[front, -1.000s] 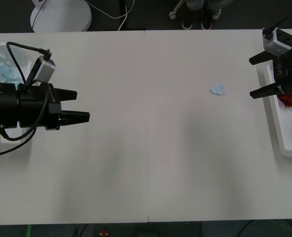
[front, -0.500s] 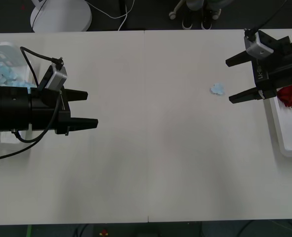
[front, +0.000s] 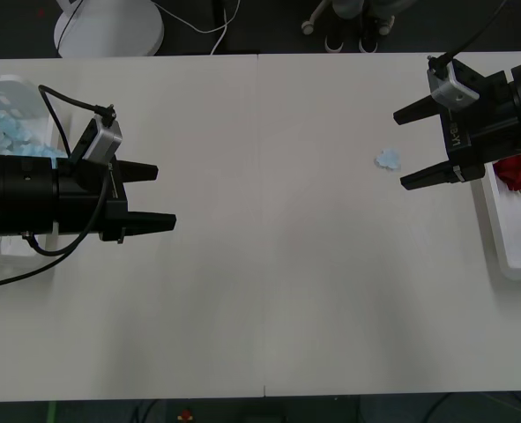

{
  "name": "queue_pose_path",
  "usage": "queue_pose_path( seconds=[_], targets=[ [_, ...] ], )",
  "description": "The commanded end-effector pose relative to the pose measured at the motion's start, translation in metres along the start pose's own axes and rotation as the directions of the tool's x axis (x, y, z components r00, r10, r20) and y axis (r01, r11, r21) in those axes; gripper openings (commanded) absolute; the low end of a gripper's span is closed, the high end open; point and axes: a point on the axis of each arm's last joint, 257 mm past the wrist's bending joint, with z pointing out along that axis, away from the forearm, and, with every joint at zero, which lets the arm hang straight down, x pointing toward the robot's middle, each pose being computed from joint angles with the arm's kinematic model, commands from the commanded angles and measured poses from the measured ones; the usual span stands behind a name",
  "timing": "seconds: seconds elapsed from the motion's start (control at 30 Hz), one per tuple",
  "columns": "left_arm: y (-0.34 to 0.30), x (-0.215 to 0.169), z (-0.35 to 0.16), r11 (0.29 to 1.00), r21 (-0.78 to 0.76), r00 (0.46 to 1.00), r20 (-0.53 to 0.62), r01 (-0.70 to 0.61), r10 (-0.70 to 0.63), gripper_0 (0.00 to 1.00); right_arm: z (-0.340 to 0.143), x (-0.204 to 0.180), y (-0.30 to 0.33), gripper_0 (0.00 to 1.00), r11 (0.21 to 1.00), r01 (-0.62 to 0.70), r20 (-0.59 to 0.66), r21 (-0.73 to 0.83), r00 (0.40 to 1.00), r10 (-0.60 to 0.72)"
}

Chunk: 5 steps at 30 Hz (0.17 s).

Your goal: Put the red flowers into the right box and the blue flowers into the left box

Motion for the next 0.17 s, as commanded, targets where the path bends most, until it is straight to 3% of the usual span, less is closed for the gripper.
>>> queue_pose_path(
  seconds=[0.03, 0.17],
  targets=[
    [-0.0021, -0.0197, 0.0069, 1.0, 0.011, 0.999, 0.024, -0.022, 0.022, 1.0, 0.0097, -0.007, 0.0065, 1.0, 1.0, 0.001, 0.015, -0.012, 1.0, -0.001],
    [-0.0021, -0.0197, 0.0069, 1.0, 0.011, 0.999, 0.024, -0.022, 0.022, 1.0, 0.0097, -0.007, 0.0065, 1.0, 1.0, 0.001, 0.015, -0.012, 1.0, -0.001]
  ],
)
